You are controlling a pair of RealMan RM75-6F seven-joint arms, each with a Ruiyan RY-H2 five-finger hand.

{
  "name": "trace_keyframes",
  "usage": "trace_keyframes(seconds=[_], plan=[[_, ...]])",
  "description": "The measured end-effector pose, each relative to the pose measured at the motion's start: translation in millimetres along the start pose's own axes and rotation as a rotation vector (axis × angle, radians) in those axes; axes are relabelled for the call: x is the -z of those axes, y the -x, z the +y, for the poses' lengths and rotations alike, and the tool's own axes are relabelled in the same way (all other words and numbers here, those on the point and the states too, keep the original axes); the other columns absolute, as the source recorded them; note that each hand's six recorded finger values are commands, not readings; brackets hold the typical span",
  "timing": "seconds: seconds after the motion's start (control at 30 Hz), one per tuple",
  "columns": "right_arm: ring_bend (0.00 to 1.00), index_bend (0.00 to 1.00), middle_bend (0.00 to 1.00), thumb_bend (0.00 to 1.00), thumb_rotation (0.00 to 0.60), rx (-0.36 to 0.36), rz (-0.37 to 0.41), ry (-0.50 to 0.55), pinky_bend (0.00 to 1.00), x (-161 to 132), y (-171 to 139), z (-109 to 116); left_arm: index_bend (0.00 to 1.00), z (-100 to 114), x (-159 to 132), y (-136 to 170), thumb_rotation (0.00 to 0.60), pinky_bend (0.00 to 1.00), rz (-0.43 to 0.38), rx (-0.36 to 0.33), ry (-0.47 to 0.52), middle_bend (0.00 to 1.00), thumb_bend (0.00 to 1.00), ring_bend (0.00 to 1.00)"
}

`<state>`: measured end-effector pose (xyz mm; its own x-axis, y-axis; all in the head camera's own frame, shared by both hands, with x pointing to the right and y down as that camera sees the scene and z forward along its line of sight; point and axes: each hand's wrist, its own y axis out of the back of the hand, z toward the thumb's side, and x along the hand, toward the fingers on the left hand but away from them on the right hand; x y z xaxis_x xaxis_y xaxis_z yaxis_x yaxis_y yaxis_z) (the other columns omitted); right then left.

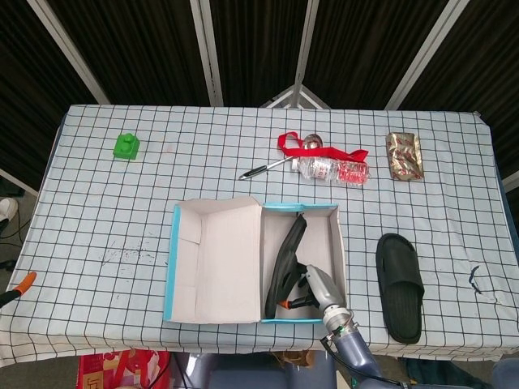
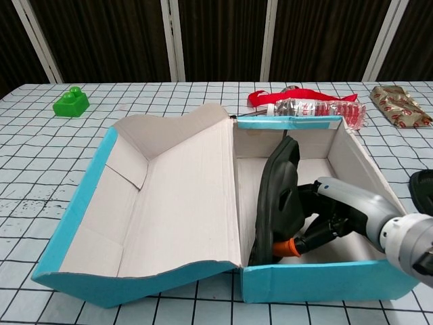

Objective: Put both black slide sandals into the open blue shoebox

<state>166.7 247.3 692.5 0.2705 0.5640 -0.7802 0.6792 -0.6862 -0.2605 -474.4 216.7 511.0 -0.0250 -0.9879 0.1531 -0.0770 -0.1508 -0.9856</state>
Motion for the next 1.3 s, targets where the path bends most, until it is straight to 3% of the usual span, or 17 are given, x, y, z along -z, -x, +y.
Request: trace_keyframes(seconds=[0.33,0.53,0.93,1.3], plan=[[0.33,0.17,0.29,0.31,0.6,-0.015,0.003,0.0,0.41,-1.4,-1.1,1.7,0.11,-0.5,-0.6,0.3,0.6,0.1,-0.002,0.003,-0.002,0.0,0.08,0.0],[0.3,0.09,0.14,0.31,0.6,-0.037,0.008,0.009,0.39,-2.7,-1.8,-0.2,0.11,-0.1,-0.2,0.2,0.6,0.1,0.001,0.002,-0.001,0.0,0.08,0.0],[0.29,0.05,0.08,0.17,0.6,-0.082,0.032,-0.005,0.37,-5.4,-4.5,1.1,0.11,-1.2,-0.6,0.1,0.6,0.1,0.0,0.006,-0.003,0.0,0.08,0.0],[0.28,0.01,0.05,0.17,0.6,-0.044,0.034,-0.017,0.37,-7.4,-2.2,6.4,0.11,-1.6,-0.9,0.2,0.6,0.1,-0.001,0.008,-0.004,0.0,0.08,0.0]])
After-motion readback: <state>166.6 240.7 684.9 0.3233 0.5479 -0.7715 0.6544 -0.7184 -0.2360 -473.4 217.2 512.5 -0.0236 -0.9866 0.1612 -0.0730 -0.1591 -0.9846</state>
